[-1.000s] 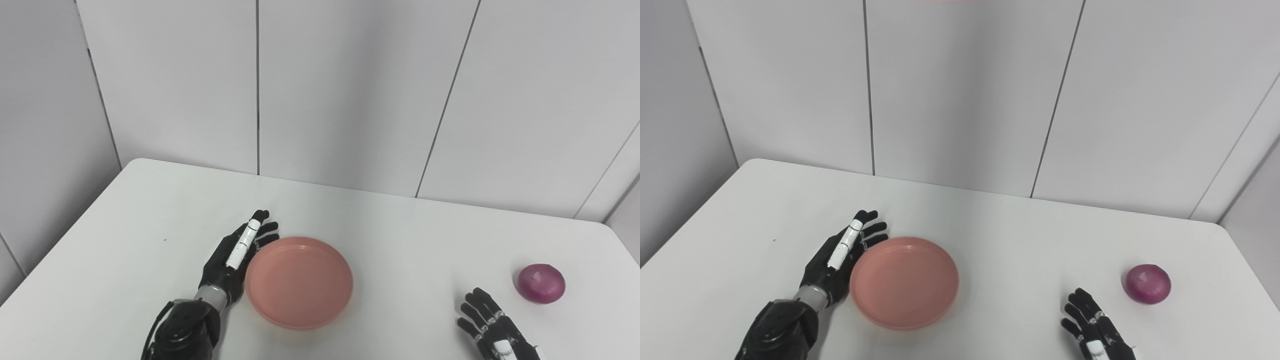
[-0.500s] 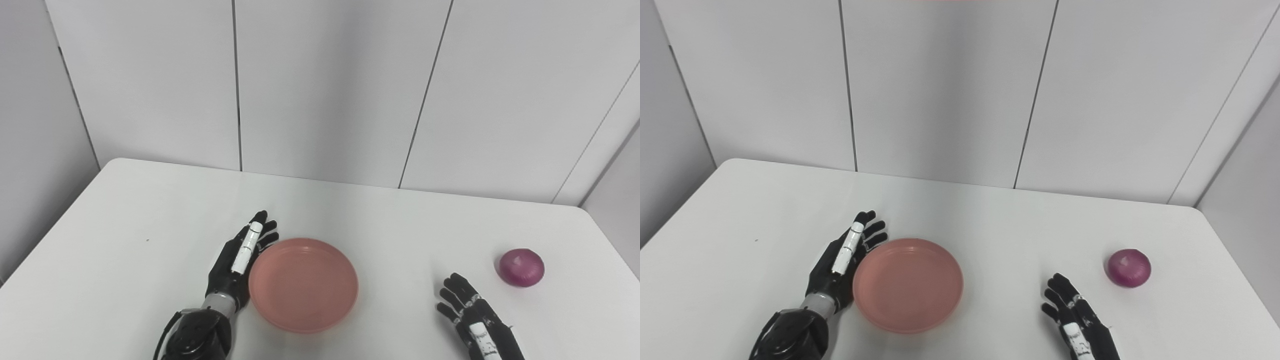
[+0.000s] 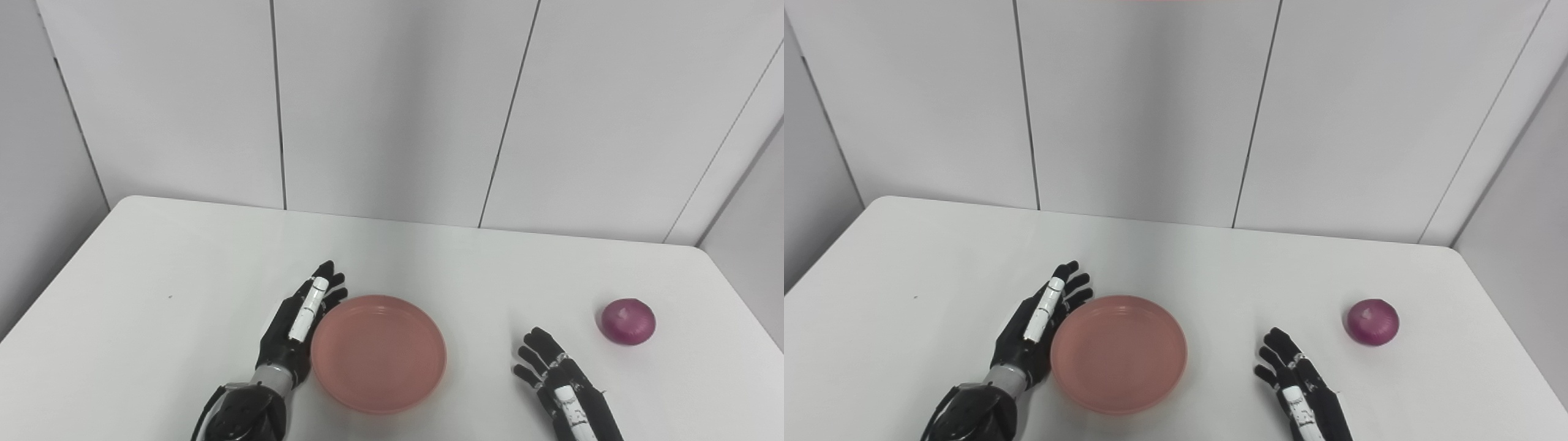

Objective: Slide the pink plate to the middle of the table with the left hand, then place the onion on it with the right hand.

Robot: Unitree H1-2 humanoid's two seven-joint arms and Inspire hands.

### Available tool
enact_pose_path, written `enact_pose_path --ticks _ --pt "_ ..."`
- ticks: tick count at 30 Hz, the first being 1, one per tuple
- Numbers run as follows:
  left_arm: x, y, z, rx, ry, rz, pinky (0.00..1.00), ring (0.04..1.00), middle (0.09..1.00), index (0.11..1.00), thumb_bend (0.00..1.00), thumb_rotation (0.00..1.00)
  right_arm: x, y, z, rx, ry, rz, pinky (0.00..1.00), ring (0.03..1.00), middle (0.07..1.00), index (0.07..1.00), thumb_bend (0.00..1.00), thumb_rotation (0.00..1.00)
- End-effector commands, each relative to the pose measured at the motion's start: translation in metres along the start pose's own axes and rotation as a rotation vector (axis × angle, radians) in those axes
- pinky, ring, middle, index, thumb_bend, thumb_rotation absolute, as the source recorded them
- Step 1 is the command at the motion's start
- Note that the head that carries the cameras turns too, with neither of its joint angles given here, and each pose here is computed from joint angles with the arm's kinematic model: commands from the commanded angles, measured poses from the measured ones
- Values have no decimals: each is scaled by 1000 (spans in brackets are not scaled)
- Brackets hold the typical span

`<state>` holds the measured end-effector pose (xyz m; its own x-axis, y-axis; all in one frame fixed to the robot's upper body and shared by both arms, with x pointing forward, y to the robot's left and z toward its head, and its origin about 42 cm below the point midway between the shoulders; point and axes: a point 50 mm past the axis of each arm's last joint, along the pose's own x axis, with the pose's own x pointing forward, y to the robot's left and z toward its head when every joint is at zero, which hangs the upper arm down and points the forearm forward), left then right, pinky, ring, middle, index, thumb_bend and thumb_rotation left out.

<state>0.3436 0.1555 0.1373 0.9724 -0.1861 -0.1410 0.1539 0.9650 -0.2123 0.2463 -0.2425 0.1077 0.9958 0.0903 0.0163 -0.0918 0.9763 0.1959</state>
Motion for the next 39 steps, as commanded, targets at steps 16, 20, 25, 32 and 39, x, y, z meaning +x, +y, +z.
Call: enact_pose_path --ticks 16,20,25,32,39 --pt "-4 -4 -15 5 67 -53 925 868 883 889 696 771 -7 2 -17 20 108 -18 825 880 868 853 923 628" --pt "-2 -4 -17 -6 70 -52 933 872 886 891 692 768 -6 2 -19 24 104 -22 830 884 870 853 906 617" --pt "-1 2 -19 3 68 -54 939 872 887 898 679 790 -5 7 -21 20 103 -16 843 884 874 861 890 605" --pt "2 27 -20 2 74 -40 898 867 883 895 679 785 4 28 -31 13 114 -24 848 888 876 874 883 596" --pt "7 50 -21 -8 83 -35 905 871 880 904 687 791 12 47 -38 15 128 -24 854 898 879 886 889 614"
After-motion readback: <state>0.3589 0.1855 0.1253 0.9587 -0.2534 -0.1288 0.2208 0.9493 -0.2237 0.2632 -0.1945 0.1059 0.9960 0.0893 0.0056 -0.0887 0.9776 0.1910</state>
